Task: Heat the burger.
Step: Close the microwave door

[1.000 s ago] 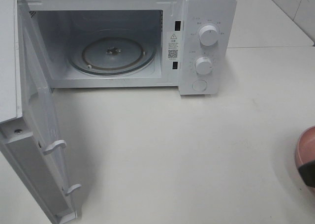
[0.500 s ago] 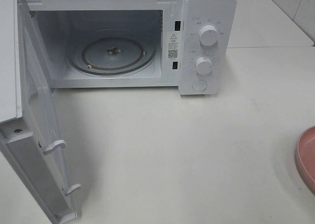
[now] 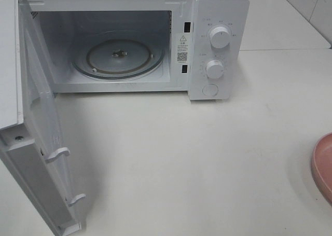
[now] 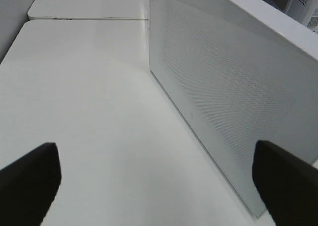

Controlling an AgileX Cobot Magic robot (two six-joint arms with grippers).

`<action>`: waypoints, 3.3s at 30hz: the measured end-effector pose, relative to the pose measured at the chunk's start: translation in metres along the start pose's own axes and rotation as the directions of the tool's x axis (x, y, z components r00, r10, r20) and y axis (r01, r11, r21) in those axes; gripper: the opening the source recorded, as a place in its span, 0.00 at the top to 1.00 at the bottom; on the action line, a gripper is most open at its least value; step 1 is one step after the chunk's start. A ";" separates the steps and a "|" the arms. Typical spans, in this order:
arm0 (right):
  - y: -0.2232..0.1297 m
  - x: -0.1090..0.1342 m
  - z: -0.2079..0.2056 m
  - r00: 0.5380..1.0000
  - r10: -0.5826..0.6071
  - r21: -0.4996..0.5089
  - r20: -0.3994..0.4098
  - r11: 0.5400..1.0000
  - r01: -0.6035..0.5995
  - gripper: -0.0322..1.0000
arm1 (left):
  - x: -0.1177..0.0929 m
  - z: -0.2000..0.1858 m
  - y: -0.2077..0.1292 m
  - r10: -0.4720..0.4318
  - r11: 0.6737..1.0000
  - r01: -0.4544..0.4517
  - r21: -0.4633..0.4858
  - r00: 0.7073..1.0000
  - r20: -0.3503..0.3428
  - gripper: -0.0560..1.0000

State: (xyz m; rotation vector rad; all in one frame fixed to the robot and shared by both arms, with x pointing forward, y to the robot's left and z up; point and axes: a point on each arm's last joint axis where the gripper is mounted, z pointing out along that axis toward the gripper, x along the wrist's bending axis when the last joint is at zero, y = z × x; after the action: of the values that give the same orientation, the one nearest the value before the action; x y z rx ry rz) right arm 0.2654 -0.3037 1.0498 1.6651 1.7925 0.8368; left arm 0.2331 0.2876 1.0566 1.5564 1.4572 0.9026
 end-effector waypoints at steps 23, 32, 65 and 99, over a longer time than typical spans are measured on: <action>-0.022 -0.005 -0.028 0.987 0.133 -0.225 0.093 0.968 -0.109 0.23 | 0.000 0.000 0.000 0.000 1.000 0.000 0.000 1.000 0.000 0.01; -0.022 -0.005 -0.028 0.987 0.133 -0.225 0.093 0.968 -0.109 0.23 | 0.000 0.000 0.000 0.000 1.000 0.000 0.000 1.000 0.000 0.01; -0.022 -0.005 -0.028 0.987 0.133 -0.225 0.092 0.968 -0.110 0.23 | 0.000 0.000 0.000 0.000 1.000 0.000 0.000 1.000 0.000 0.01; -0.022 -0.005 -0.028 0.987 0.133 -0.225 0.092 0.968 -0.110 0.23 | 0.028 0.090 0.048 0.029 0.999 -0.034 -0.036 0.990 -0.136 0.95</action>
State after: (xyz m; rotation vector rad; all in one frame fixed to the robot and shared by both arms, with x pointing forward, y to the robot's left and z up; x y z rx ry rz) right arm 0.2308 -0.3117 1.0514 1.6544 1.4814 0.9443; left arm 0.3367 0.3071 1.0611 1.5186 1.5047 1.0664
